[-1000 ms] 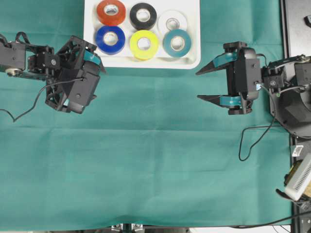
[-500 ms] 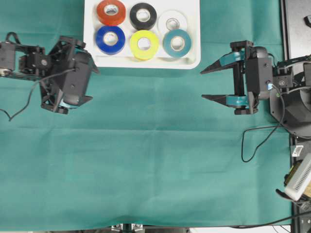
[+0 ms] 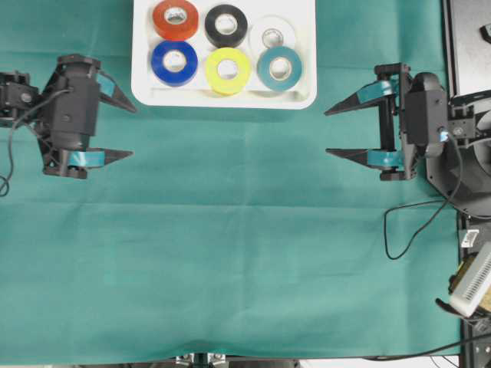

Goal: Put the tape alternately from left to right into the white case.

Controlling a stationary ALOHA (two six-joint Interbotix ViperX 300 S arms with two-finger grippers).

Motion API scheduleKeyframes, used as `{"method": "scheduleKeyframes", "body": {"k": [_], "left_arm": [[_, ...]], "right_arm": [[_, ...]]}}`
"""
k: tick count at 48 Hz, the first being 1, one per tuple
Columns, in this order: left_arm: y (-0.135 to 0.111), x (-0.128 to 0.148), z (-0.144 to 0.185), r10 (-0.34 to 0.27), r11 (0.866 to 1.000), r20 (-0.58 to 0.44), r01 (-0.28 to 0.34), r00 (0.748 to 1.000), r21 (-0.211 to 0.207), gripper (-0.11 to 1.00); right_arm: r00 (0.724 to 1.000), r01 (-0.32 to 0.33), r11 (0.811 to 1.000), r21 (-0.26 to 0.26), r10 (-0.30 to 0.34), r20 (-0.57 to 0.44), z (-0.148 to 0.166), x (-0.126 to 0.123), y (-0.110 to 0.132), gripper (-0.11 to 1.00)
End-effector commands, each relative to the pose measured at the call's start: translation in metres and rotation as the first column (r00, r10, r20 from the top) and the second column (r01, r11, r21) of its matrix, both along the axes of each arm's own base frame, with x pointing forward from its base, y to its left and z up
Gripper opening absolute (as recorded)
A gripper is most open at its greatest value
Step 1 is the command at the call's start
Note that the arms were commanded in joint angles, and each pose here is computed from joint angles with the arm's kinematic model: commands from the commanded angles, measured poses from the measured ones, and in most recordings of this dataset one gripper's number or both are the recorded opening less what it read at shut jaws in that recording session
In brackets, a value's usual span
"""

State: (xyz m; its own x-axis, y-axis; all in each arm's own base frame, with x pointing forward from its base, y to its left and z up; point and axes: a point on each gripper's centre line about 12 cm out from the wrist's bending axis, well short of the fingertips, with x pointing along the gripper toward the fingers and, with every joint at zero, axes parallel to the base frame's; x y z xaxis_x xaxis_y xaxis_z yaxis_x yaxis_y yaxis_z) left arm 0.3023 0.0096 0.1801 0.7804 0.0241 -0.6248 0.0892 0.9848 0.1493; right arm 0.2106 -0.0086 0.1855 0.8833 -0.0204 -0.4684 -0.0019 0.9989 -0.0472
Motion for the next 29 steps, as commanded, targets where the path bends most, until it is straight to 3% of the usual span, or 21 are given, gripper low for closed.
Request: {"method": "scheduleKeyframes", "body": {"k": [1, 29], "left_arm": [[-0.001, -0.003, 0.01, -0.002, 1.0, 0.051, 0.002, 0.999, -0.001, 0.37], [-0.002, -0.039, 0.013, 0.002, 1.0, 0.129, -0.001, 0.992, -0.001, 0.37]], "right_arm": [[1.0, 0.01, 1.0, 0.001, -0.01, 0.03, 0.007, -0.002, -0.002, 0.74], [0.989, 0.046, 0.999, -0.011, -0.044, 0.139, 0.011, -0.036, -0.005, 0.74]]}}
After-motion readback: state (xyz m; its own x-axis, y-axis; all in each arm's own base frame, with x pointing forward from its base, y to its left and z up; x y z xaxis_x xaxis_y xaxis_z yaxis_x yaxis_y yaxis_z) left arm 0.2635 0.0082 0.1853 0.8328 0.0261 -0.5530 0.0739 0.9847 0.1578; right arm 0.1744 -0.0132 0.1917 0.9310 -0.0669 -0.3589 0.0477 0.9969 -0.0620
